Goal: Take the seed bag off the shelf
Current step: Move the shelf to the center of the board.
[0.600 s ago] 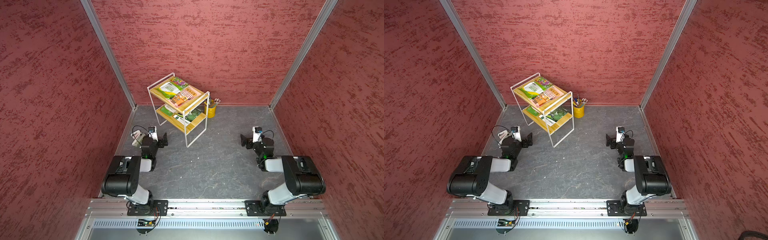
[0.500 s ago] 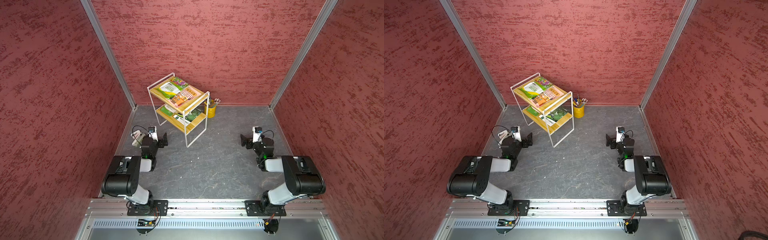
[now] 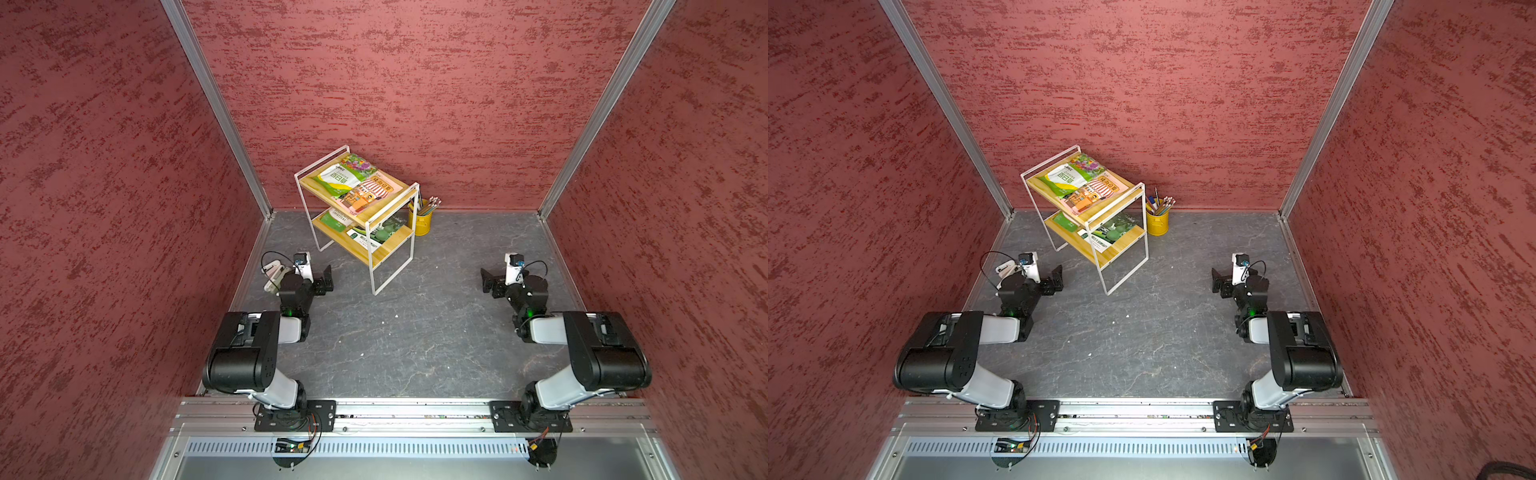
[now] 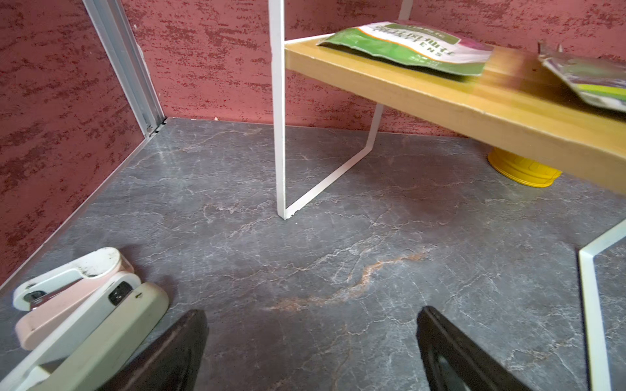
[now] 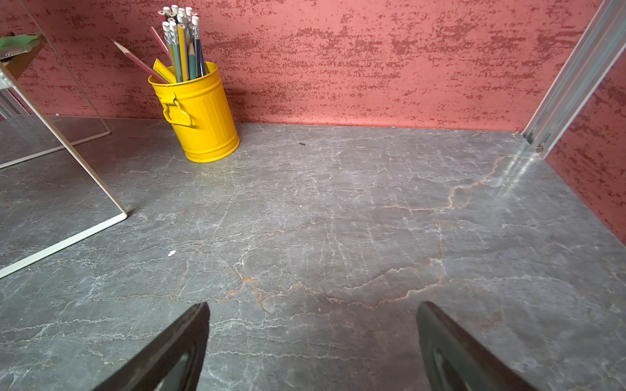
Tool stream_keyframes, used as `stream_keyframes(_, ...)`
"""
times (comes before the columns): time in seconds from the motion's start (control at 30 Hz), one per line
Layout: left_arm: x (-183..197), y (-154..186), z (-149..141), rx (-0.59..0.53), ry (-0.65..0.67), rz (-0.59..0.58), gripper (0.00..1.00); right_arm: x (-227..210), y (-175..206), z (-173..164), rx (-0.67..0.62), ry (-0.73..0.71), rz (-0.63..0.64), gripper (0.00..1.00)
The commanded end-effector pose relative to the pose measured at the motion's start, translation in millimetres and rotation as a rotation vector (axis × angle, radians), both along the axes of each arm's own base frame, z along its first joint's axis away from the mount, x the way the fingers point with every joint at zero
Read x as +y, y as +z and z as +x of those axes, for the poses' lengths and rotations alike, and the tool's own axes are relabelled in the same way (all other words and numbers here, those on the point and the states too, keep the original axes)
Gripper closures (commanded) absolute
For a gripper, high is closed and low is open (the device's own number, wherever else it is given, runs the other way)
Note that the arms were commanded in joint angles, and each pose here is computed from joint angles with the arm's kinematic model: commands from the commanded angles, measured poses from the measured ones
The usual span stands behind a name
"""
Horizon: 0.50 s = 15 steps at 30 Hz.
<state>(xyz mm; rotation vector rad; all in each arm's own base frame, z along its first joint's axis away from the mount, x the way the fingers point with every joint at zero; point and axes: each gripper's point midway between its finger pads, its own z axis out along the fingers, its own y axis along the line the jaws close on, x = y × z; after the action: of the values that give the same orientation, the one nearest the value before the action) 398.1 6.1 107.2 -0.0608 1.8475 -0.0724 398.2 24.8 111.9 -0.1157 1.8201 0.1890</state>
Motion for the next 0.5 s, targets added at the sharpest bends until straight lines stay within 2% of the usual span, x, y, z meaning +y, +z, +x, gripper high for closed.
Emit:
stream_keyframes(0.0, -5, 8, 4, -0.022, -0.026, 0.001, 0.00, -8, 6, 5, -0.008, -0.056, 0.003, 0.02)
stream_keyframes(0.03, -5, 8, 4, -0.023, -0.026, 0.001, 0.00, -14, 5, 6, -0.002, -0.098, 0.006, 0.02)
stream_keyframes(0.17, -4, 9, 4, -0.023, -0.027, -0.002, 0.00, -15, 5, 5, -0.007, -0.106, 0.004, 0.02)
stream_keyframes(0.23, 0, 11, 3, -0.031, -0.010, -0.012, 0.00, -26, 12, 2, -0.031, -0.169, 0.012, 0.01)
stream_keyframes(0.3, 9, 32, -5, -0.058, 0.017, -0.041, 0.00, -34, 28, -6, -0.051, -0.223, 0.015, 0.02)
stream_keyframes(0.37, 17, 60, -16, -0.053, 0.043, -0.096, 0.00, -40, 50, -14, -0.001, -0.273, 0.044, 0.02)
stream_keyframes(0.47, 28, 84, -35, 0.103, 0.092, -0.185, 0.00, -42, 76, -29, 0.150, -0.333, 0.116, 0.02)
